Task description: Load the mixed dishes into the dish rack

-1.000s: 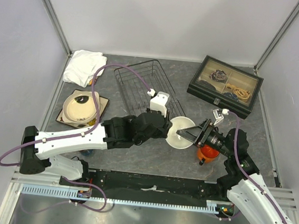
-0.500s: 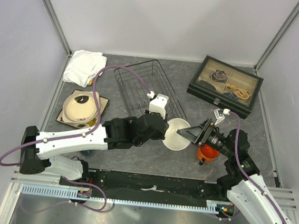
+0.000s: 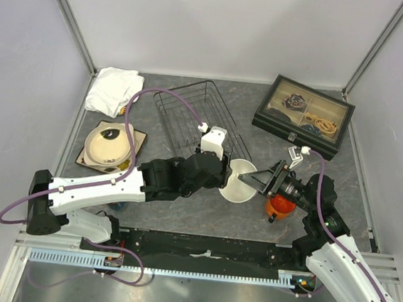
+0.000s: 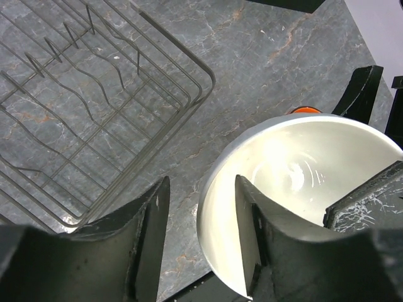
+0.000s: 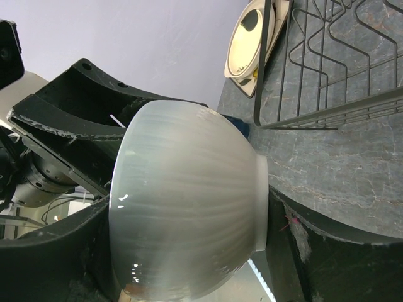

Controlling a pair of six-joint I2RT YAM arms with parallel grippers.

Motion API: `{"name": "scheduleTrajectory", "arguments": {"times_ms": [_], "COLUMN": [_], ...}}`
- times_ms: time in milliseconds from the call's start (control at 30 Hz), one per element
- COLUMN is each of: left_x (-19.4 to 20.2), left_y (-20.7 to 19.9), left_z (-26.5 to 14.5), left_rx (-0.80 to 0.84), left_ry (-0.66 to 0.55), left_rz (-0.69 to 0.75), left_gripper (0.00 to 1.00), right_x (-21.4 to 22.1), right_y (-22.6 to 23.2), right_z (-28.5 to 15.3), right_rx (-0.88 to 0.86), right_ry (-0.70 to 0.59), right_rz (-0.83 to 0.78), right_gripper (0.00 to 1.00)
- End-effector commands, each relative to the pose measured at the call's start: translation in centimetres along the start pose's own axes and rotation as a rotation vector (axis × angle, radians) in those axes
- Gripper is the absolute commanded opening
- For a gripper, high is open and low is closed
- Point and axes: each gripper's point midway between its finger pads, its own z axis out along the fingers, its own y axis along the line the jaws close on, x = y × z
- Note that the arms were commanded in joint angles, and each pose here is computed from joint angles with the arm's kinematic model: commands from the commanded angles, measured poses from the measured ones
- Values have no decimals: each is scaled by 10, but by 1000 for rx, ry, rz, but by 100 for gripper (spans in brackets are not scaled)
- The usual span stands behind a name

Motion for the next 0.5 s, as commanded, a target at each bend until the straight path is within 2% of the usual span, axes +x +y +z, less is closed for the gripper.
{"name": "scheduleTrajectory", "arguments": {"times_ms": [0, 467], "left_x": [-10, -58], "left_y": [1, 0], "left_z": [0, -37], "left_rx": [-10, 39], "left_ry": [-40, -148], "left_rz": [-38, -89], "left_gripper": [54, 59], "right_x": [-7, -6], "right_y": [27, 14], "right_z": [-3, -2], "right_rx": [-93, -56], "right_ry": [-30, -38], "right_rz": [-43, -38], "right_gripper": [42, 41]}}
